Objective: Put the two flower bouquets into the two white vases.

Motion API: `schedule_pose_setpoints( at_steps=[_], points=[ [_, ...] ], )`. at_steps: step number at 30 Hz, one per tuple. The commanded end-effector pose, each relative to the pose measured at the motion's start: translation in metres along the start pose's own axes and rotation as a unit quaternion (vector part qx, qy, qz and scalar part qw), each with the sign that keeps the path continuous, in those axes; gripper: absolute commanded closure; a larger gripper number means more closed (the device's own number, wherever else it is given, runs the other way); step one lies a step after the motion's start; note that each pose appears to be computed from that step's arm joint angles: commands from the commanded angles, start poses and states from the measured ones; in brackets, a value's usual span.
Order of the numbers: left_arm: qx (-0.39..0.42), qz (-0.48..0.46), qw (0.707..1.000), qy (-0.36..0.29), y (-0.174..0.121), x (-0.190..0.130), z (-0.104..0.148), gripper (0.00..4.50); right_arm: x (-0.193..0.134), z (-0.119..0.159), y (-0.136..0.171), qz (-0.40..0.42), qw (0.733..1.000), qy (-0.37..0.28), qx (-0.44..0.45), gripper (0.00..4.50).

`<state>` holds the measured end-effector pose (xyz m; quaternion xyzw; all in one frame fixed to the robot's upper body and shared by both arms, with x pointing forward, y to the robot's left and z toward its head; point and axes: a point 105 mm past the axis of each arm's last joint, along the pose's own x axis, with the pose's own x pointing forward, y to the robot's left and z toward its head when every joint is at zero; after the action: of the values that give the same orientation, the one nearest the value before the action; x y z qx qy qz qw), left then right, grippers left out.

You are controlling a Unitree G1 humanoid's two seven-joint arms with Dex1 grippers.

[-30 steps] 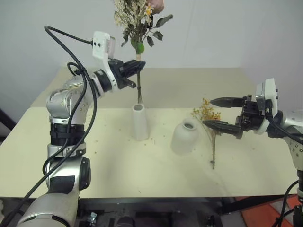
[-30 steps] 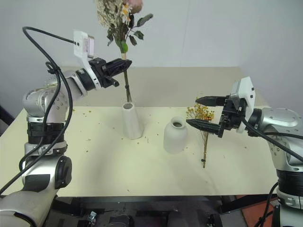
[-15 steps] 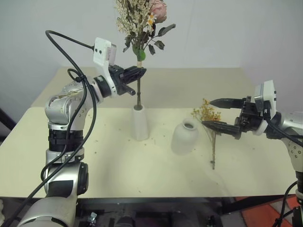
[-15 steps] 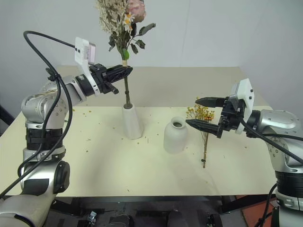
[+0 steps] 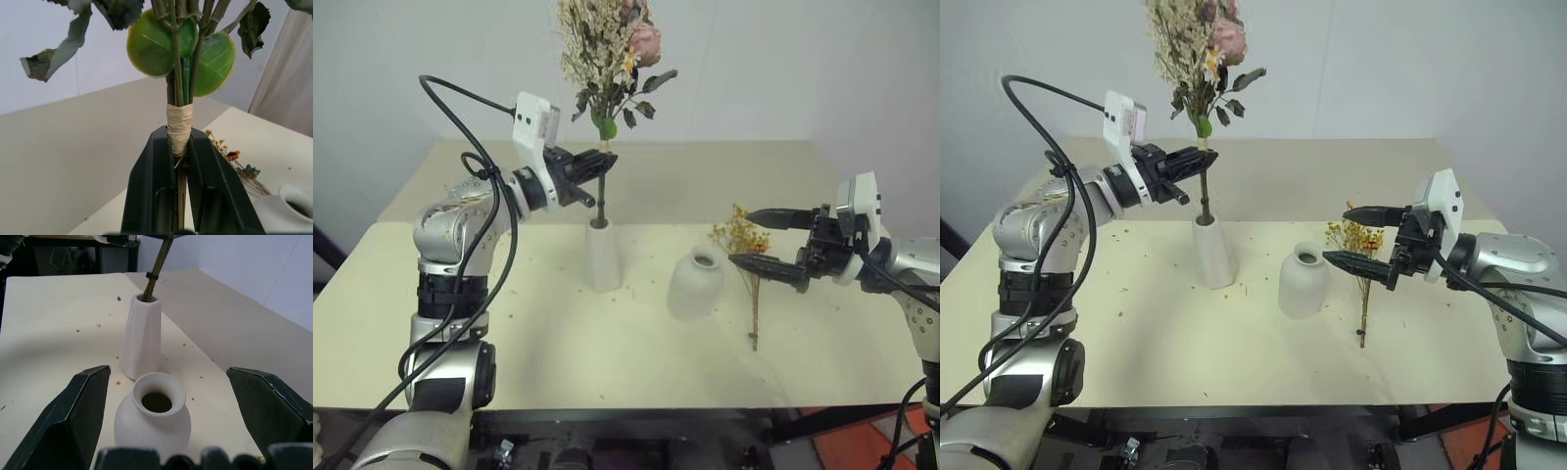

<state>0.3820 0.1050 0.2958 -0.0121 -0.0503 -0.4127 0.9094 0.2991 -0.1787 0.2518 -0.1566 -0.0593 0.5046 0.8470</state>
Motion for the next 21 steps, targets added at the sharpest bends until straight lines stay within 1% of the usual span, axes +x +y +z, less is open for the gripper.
schedule_pose_setpoints(
  at_steps=[1, 12, 21],
  points=[
    [0.027, 0.000, 0.999, -0.020, -0.004, -0.002, 0.010, 4.38, -0.005, 0.016, 0.000, -0.008, 0.999, -0.021, -0.028, 0.00],
    [0.026, 0.023, 0.999, -0.019, 0.002, -0.004, -0.011, 4.38, -0.005, 0.016, 0.000, -0.008, 0.999, -0.021, -0.031, 0.00],
    [0.018, 0.026, 0.999, -0.020, 0.002, -0.003, -0.019, 4.38, -0.005, 0.017, 0.001, -0.011, 0.999, -0.024, -0.034, 0.00]
  ],
)
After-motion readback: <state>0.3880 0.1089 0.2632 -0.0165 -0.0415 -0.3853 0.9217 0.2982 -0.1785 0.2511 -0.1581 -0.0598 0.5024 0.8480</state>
